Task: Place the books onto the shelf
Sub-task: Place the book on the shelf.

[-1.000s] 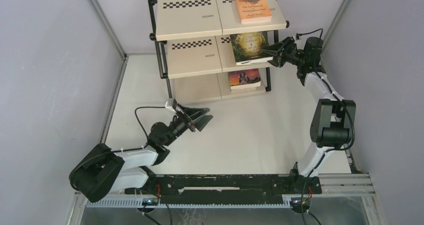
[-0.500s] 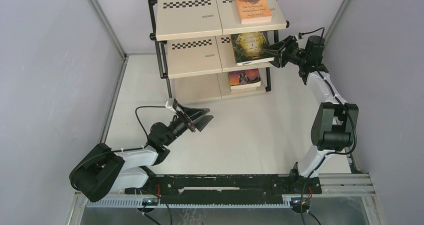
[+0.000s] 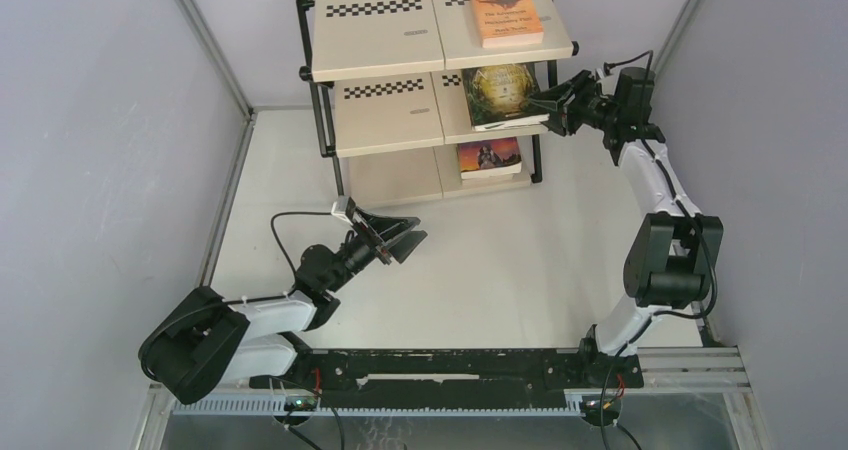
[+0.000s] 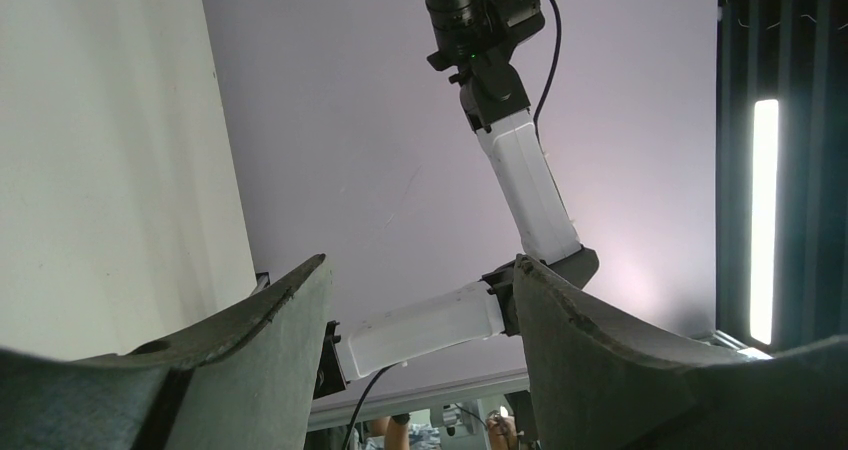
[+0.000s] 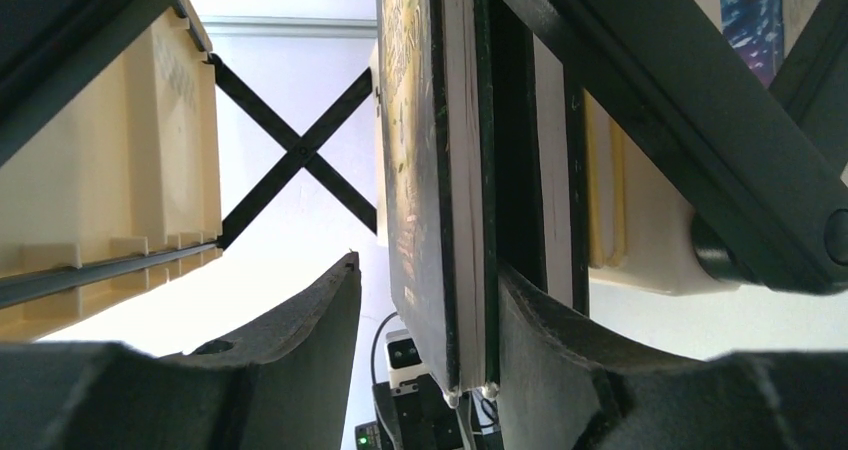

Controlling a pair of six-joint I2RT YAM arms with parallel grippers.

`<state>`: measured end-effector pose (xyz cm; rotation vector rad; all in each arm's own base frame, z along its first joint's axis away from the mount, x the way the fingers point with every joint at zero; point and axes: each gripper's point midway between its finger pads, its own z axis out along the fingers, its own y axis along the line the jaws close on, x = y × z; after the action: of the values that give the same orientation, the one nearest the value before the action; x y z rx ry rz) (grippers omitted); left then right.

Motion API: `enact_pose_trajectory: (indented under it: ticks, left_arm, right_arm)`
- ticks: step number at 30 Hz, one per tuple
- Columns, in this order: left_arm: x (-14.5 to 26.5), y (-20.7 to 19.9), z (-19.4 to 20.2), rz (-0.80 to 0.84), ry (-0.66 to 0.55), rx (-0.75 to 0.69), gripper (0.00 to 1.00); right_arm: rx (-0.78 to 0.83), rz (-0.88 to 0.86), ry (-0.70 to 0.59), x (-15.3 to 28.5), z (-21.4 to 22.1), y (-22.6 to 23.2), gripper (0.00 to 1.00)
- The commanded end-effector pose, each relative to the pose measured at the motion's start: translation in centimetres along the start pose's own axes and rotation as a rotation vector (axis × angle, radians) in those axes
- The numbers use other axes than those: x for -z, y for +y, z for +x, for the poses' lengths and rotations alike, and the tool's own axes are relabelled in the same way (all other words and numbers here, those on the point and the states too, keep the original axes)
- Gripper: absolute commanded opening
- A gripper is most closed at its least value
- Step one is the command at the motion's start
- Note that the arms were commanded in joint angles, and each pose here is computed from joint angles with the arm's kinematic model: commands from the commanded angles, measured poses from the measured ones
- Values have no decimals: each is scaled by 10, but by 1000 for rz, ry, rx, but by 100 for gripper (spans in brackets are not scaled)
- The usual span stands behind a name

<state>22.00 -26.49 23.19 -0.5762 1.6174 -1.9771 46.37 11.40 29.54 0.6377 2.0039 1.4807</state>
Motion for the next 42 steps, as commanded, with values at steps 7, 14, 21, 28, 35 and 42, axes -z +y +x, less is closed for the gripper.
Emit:
enact_pose_trajectory:
  ticks: [7, 14, 21, 28, 35, 42]
  left_arm:
    - [-9, -37, 2, 116, 26, -29, 71]
    - [-10, -39, 1, 121, 27, -31, 70]
    - [-10, -41, 2, 124, 29, -32, 70]
    - [-11, -41, 3, 124, 32, -32, 70]
    - [-10, -37, 3, 114, 30, -31, 70]
    - [-7, -31, 4, 101, 31, -39, 70]
  right_arm:
    - [119, 41, -51, 22, 2, 21, 56]
    - [127, 84, -65, 26, 1, 12, 56]
    - [125, 135, -95, 32, -6, -1, 56]
    - [125, 150, -159, 41, -24, -3, 56]
    - [174, 204, -222, 55, -34, -9, 56]
    - [420, 358, -322, 69, -16, -4, 53]
